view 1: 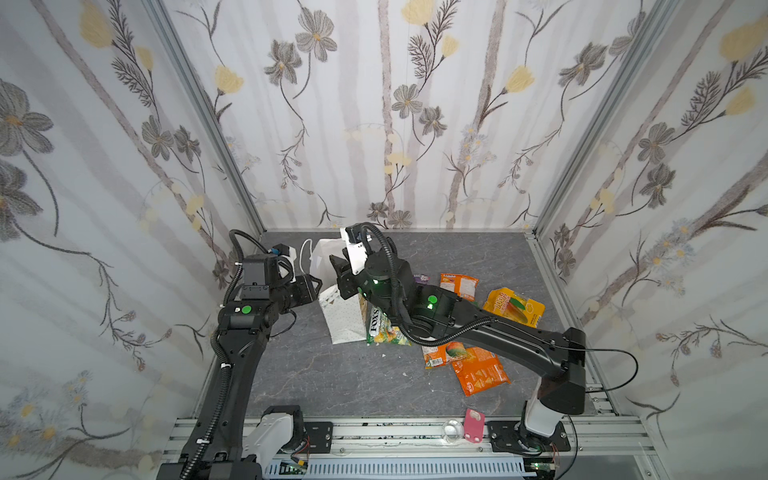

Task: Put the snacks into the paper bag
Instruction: 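Withdraw the right gripper from the bag back over the candy pile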

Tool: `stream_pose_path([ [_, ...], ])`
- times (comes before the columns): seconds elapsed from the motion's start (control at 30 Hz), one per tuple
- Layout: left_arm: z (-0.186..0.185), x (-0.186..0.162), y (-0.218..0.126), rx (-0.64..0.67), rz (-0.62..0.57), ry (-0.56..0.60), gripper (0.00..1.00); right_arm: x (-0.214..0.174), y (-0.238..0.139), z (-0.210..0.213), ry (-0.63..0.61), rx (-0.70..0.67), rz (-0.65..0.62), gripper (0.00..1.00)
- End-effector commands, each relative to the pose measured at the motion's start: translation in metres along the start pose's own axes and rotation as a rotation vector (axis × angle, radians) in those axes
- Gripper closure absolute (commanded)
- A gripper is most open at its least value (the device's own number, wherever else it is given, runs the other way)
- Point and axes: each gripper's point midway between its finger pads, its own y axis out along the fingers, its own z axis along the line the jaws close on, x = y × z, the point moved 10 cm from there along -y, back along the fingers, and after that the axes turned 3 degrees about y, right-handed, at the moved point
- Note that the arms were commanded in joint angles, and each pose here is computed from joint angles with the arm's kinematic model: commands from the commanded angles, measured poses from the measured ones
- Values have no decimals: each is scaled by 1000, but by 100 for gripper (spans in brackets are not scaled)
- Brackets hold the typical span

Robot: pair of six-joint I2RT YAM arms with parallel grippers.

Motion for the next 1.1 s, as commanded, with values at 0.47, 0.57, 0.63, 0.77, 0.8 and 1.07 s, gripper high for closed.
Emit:
stream_pose_path([
  [0.47,0,5,-2,18,-22,3,55,-36,-106,-100,242,-128,91,59],
  [0.57,0,5,-2,24,-25,2,56,-53,-115,-128,275,-261,203,46],
  [0.63,0,5,-2,23,-27,0,55,-66,-124,-148,334,-295,252,43],
  [0.77,0,6,1,11,-27,-11,55,-94,-146,-182,442,-373,276,38],
  [0.8,1,6,2,11,-26,-14,55,-100,-150,-188,451,-399,281,37],
  [1.07,4,4,8,15,-11,-21,55,-161,-165,-231,500,-576,410,33],
])
